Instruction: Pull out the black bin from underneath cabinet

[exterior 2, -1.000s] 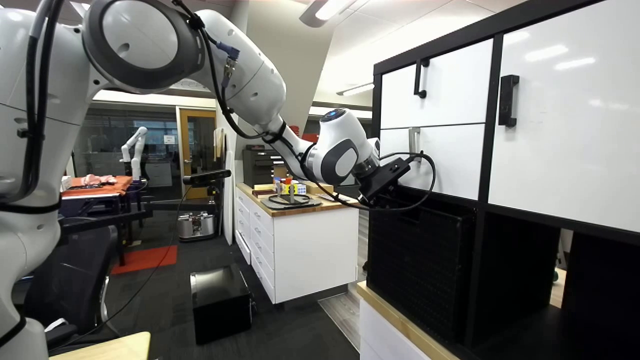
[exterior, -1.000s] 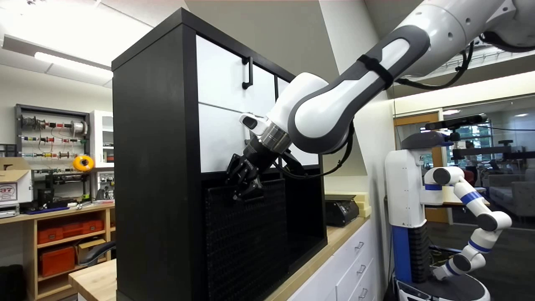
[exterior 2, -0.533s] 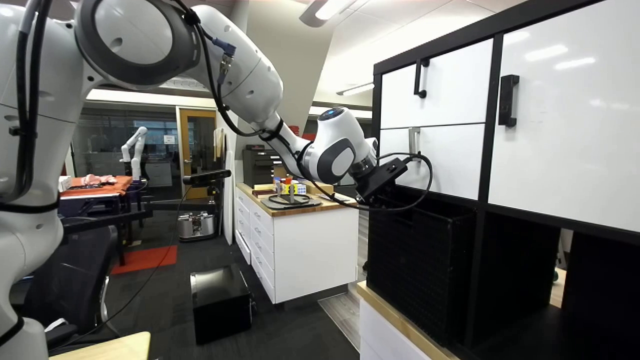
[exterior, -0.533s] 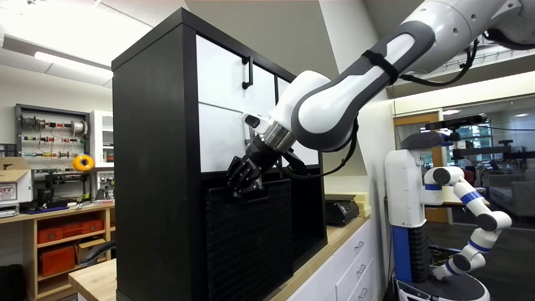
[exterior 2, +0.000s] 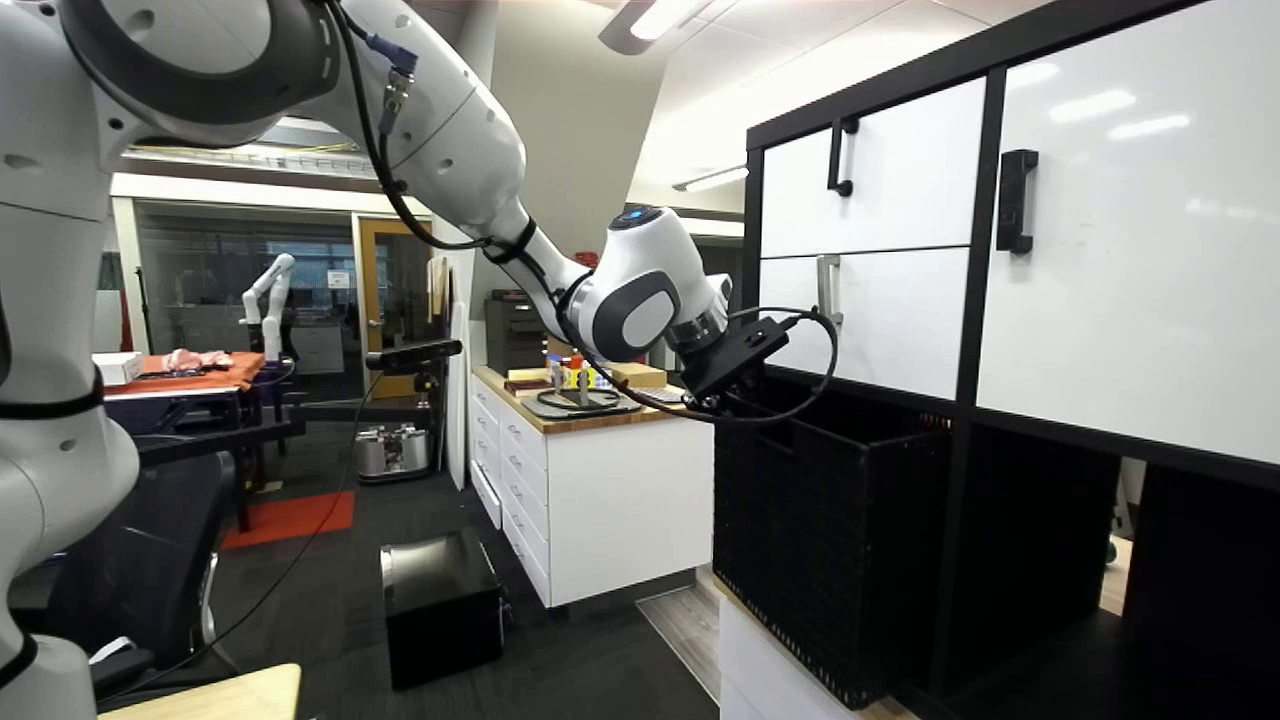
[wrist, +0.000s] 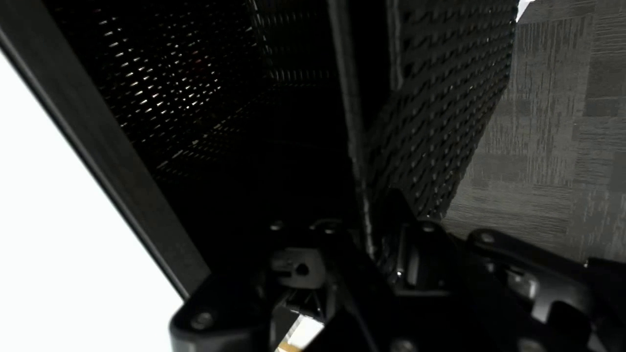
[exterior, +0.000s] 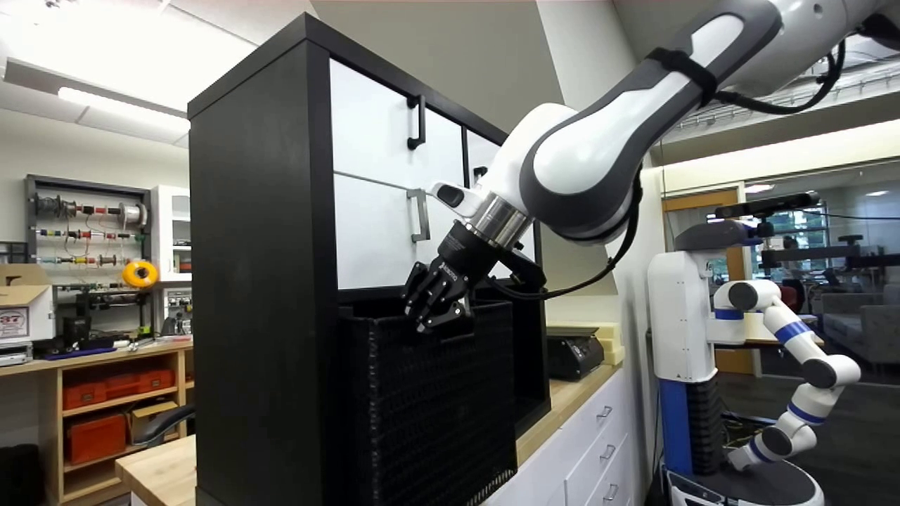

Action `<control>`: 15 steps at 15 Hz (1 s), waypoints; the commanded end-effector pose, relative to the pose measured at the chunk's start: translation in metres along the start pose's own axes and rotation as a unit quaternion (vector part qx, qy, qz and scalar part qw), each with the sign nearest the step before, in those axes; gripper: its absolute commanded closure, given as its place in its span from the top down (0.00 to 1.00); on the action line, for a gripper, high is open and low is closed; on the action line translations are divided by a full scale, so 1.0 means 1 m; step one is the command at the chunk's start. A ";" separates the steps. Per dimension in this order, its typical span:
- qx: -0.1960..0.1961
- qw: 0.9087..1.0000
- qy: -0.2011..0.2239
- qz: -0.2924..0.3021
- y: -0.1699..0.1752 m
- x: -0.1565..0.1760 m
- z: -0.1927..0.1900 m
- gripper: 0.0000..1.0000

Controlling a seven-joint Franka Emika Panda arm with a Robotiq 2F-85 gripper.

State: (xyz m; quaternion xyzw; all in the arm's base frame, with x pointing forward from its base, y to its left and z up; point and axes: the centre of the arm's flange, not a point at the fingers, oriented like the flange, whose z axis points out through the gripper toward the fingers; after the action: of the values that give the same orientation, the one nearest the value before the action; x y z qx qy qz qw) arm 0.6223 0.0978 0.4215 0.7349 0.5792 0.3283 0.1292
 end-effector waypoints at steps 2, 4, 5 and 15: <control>0.010 1.000 0.002 0.007 -0.019 -0.005 -0.053 0.02; 0.016 1.000 0.001 0.022 -0.027 -0.009 -0.058 0.02; 0.021 0.999 -0.001 0.032 -0.030 -0.011 -0.059 0.03; 0.037 0.991 -0.035 0.124 -0.032 -0.016 -0.082 0.84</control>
State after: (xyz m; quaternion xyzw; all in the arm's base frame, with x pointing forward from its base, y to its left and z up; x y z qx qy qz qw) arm 0.5600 0.0862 0.4445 0.7922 0.5133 0.3220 0.0726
